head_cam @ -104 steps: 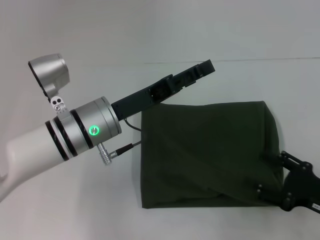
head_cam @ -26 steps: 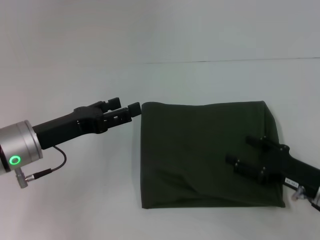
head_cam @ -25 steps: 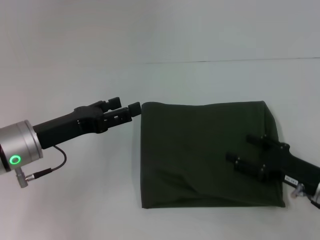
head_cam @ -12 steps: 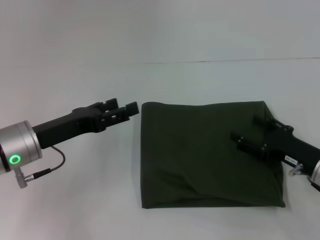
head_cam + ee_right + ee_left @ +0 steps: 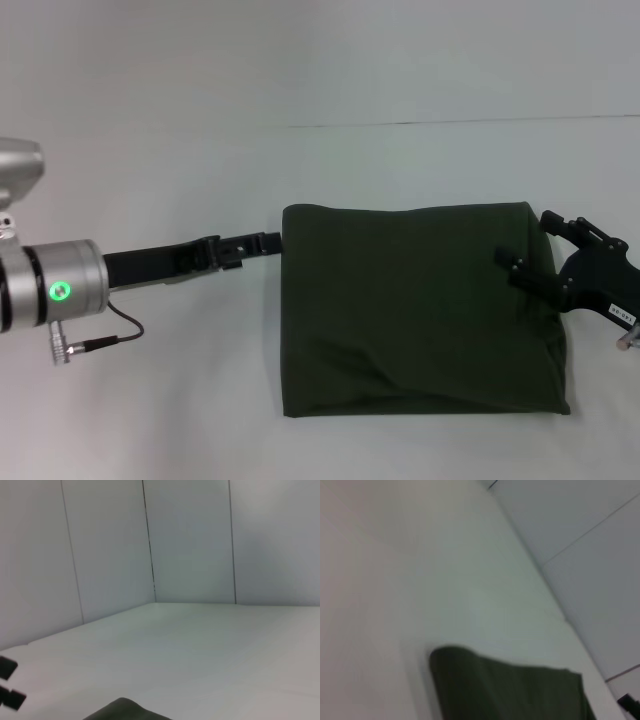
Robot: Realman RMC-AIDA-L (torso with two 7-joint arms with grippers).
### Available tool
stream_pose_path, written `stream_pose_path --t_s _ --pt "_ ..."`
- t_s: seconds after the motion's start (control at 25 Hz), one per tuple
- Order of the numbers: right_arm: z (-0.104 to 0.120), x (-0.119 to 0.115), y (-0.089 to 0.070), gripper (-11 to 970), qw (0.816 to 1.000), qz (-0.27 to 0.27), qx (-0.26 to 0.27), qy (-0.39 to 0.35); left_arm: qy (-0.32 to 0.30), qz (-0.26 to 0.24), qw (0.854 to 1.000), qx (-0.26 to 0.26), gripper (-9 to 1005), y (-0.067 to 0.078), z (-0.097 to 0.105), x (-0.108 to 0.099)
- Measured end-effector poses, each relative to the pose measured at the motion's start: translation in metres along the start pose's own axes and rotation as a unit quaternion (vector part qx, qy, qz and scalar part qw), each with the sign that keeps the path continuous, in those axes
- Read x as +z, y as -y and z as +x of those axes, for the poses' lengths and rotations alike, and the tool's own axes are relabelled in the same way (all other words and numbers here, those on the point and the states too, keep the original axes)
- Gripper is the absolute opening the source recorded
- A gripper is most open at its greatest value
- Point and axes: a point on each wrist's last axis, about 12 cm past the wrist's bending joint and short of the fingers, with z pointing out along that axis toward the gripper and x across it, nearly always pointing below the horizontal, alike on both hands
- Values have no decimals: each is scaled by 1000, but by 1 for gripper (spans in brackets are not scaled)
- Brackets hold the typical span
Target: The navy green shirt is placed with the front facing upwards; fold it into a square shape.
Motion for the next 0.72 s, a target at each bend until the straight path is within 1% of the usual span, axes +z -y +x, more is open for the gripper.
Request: stream_pose_path --t_s 0.16,0.32,0.52,0.72 --pt "1 -1 0 882 1000 1 -1 -1 -51 -22 997 -46 816 0 -1 9" --pt "1 -1 0 882 1000 1 -4 -1 -93 -40 993 -68 813 3 0 17" --pt "1 -1 0 882 1000 1 -7 -1 -119 -43 989 -74 809 6 4 27" --pt "0 -1 0 881 1000 0 -9 0 -129 -38 988 -75 804 10 5 34"
